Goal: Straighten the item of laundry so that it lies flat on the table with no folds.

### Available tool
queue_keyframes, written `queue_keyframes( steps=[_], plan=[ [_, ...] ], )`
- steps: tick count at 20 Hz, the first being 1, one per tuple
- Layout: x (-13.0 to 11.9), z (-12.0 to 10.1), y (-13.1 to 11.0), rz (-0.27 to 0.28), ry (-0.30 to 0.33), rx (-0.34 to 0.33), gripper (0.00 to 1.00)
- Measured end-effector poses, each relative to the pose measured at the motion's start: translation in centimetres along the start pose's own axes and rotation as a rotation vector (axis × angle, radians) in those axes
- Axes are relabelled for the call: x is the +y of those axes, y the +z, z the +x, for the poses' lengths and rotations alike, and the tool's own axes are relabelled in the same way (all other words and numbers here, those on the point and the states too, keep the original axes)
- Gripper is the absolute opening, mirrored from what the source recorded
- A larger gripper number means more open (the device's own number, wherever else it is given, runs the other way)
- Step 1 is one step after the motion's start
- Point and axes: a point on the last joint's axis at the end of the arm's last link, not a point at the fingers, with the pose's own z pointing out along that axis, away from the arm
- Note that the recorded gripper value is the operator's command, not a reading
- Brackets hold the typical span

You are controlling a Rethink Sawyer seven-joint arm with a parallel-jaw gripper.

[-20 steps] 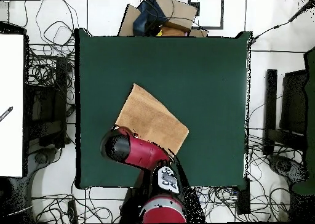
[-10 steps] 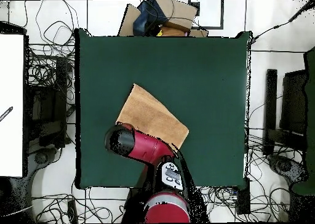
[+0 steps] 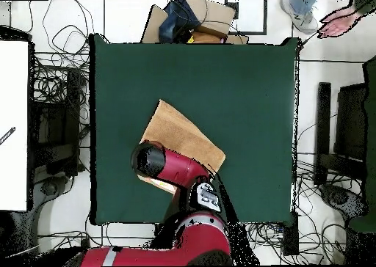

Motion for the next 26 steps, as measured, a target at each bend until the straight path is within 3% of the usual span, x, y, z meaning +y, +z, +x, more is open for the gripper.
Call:
queue_keyframes(
  steps=[7, 12, 18, 26],
  plan=[
    [0.2, 0.9, 1.9, 0.011, -0.010, 0.028, 0.00],
    [2.0, 3.3, 3.1, 0.022, -0.058, 0.051, 0.00],
    [3.9, 5.6, 3.2, 0.026, -0.108, 0.060, 0.00],
    [4.1, 7.2, 2.7, 0.028, -0.124, 0.036, 0.00]
  ],
)
